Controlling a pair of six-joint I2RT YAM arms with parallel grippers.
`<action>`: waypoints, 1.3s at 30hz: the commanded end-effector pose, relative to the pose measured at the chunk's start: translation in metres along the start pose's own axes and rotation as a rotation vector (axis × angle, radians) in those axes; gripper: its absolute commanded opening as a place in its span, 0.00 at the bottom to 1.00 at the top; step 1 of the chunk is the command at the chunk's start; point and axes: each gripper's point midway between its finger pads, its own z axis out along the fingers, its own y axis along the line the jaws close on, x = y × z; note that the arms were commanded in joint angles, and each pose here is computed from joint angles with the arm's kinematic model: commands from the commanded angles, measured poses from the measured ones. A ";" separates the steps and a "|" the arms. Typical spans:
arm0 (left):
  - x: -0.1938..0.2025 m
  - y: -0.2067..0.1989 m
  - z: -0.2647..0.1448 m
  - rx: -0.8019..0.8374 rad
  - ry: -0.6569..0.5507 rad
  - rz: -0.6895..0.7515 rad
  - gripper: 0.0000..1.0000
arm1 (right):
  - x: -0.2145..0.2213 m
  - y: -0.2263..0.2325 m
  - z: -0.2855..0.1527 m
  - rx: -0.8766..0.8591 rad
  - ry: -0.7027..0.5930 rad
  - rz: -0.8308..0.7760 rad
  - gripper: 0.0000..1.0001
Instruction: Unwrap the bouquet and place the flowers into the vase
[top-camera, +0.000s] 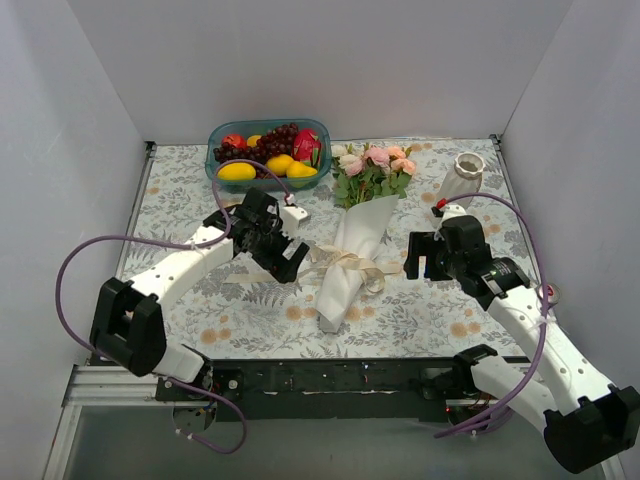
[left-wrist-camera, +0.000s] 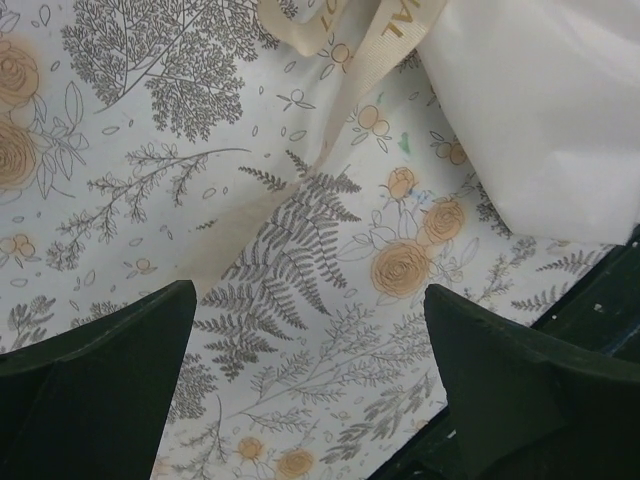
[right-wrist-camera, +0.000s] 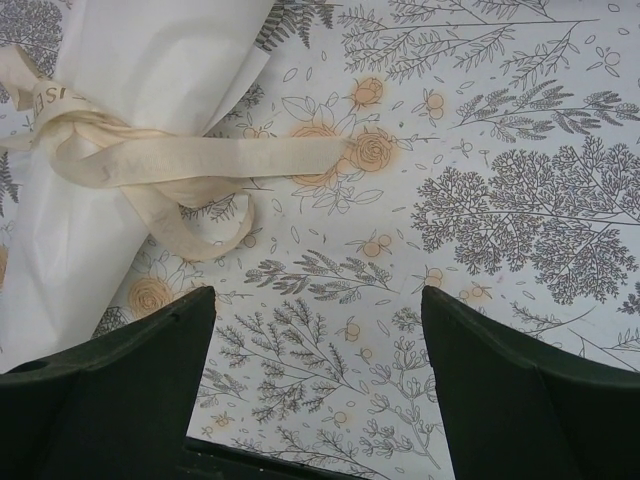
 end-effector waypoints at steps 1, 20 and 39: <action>-0.020 0.011 0.023 -0.037 -0.039 0.138 0.98 | -0.017 0.006 -0.004 -0.019 -0.035 -0.039 0.88; -0.032 -0.007 0.091 0.036 0.007 0.225 0.82 | -0.011 0.009 -0.003 -0.050 -0.028 -0.054 0.77; -0.025 0.026 0.082 -0.205 -0.009 0.178 0.00 | 0.010 -0.023 0.061 0.213 0.200 -0.213 0.83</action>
